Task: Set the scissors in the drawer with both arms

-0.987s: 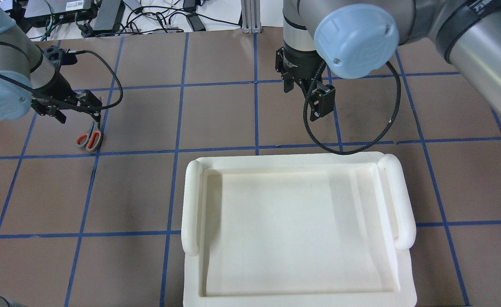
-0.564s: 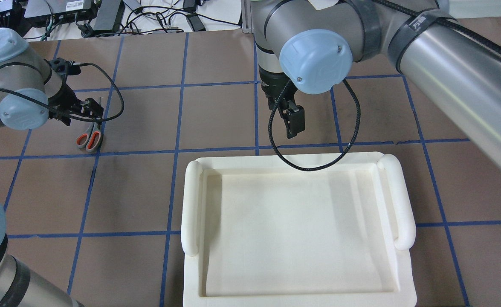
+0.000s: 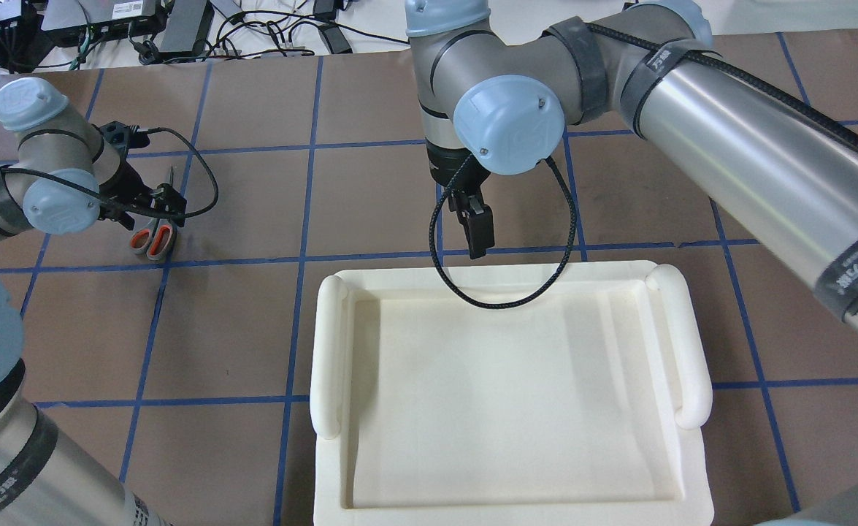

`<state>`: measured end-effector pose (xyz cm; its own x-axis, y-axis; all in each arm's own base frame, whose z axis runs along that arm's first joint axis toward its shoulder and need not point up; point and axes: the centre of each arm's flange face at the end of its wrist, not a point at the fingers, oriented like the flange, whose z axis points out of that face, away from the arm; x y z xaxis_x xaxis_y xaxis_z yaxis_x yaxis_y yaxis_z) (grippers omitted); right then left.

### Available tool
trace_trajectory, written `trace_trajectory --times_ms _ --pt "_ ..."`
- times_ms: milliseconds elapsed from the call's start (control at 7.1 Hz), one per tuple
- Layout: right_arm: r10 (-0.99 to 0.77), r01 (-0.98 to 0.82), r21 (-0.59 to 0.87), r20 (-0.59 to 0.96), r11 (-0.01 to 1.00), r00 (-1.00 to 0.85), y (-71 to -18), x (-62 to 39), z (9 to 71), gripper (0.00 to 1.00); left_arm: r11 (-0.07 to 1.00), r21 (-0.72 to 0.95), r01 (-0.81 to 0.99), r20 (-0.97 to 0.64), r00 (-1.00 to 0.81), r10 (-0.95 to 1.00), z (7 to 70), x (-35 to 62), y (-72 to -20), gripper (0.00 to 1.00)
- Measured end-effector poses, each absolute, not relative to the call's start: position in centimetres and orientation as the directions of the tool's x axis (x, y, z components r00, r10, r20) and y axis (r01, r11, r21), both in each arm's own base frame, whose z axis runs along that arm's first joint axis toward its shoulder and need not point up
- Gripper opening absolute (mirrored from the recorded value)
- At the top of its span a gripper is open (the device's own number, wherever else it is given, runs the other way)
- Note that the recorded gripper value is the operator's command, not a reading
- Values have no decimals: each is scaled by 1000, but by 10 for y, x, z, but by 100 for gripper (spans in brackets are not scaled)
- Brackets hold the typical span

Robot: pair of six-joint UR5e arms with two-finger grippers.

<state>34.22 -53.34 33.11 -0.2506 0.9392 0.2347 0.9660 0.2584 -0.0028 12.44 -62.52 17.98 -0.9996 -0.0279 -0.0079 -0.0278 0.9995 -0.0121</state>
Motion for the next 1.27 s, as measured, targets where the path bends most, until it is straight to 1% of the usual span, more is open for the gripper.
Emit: trace_trajectory --times_ms 423,564,846,987,1268 --pt "928 970 0 292 242 -231 -529 343 321 100 999 -53 -5 -18 -1000 -6 178 132 -643 97" --pt "922 970 -2 314 241 -229 -526 342 318 100 999 -54 8 -19 -1000 7 176 133 -646 88" --pt "910 970 -6 348 241 -224 -519 339 307 100 999 -41 18 -20 -1000 18 167 134 -648 87" --pt "906 970 -7 359 241 -223 -517 338 302 100 999 -37 19 -19 -1000 19 164 134 -648 82" --pt "904 970 -7 366 241 -222 -515 337 299 100 999 -38 18 -13 -1000 18 163 134 -648 79"
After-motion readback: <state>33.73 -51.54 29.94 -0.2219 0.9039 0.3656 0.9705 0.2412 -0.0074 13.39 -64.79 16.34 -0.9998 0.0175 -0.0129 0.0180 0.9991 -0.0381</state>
